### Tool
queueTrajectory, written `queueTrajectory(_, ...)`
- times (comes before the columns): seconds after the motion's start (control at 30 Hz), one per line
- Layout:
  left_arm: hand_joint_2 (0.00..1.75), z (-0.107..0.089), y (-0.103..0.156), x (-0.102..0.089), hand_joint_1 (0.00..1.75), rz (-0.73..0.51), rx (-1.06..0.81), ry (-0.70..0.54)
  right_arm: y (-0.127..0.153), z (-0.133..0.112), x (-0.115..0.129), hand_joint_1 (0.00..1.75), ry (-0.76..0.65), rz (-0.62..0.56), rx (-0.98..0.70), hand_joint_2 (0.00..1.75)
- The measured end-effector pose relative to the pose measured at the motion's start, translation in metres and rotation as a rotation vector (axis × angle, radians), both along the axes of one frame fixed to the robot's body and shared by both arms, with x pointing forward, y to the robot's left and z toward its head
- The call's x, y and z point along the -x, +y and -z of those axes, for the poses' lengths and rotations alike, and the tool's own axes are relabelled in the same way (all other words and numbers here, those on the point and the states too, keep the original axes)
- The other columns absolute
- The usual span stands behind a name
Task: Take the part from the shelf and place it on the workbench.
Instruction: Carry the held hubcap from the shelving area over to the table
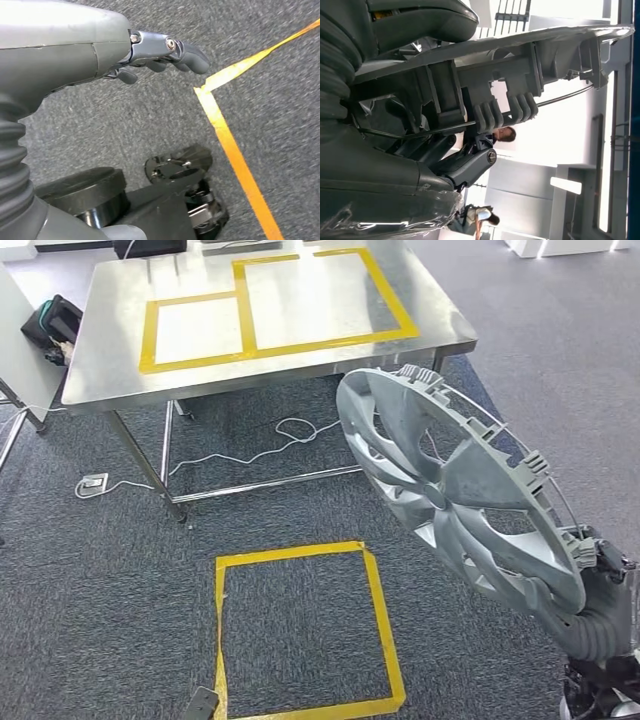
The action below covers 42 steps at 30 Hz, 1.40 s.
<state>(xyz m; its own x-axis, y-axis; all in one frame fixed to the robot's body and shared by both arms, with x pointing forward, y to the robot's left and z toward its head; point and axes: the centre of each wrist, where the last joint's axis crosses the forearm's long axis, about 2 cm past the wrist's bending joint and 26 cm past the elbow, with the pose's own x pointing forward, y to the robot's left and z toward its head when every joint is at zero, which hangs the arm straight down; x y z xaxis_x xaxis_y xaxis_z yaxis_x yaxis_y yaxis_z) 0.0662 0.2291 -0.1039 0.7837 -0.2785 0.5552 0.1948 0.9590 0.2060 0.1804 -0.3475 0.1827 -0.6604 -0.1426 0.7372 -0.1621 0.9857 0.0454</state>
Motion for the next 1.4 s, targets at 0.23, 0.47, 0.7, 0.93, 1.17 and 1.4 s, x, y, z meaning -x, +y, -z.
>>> queueTrajectory(0.23, 1.75, 0.000, 0.001, 0.001, 0.00, -0.003, 0.000, 0.012, -0.002, 0.000, 0.001, 1.75, -0.001, 0.020, 0.011, 1.75)
queueTrajectory(0.47, 1.75, 0.000, -0.001, 0.001, 0.00, -0.009, 0.012, 0.012, -0.002, 0.000, 0.001, 1.75, 0.001, 0.036, 0.029, 1.75)
queueTrajectory(0.7, 1.75, 0.000, -0.006, 0.002, 0.00, 0.002, 0.070, 0.015, -0.021, 0.001, 0.009, 1.75, -0.030, 0.628, 0.509, 1.75)
queueTrajectory(0.93, 1.75, 0.000, -0.007, 0.004, 0.00, 0.004, 0.066, 0.025, -0.038, -0.004, 0.011, 1.75, -0.085, 0.805, 0.649, 1.75)
queueTrajectory(1.17, 1.75, 0.000, -0.007, 0.006, 0.00, -0.003, 0.064, 0.037, -0.045, -0.010, 0.008, 1.75, -0.114, 0.830, 0.768, 1.75)
queueTrajectory(1.4, 1.75, 0.000, -0.008, 0.005, 0.00, -0.005, 0.066, 0.036, -0.048, -0.017, 0.003, 1.75, -0.162, 0.853, 0.826, 1.75)
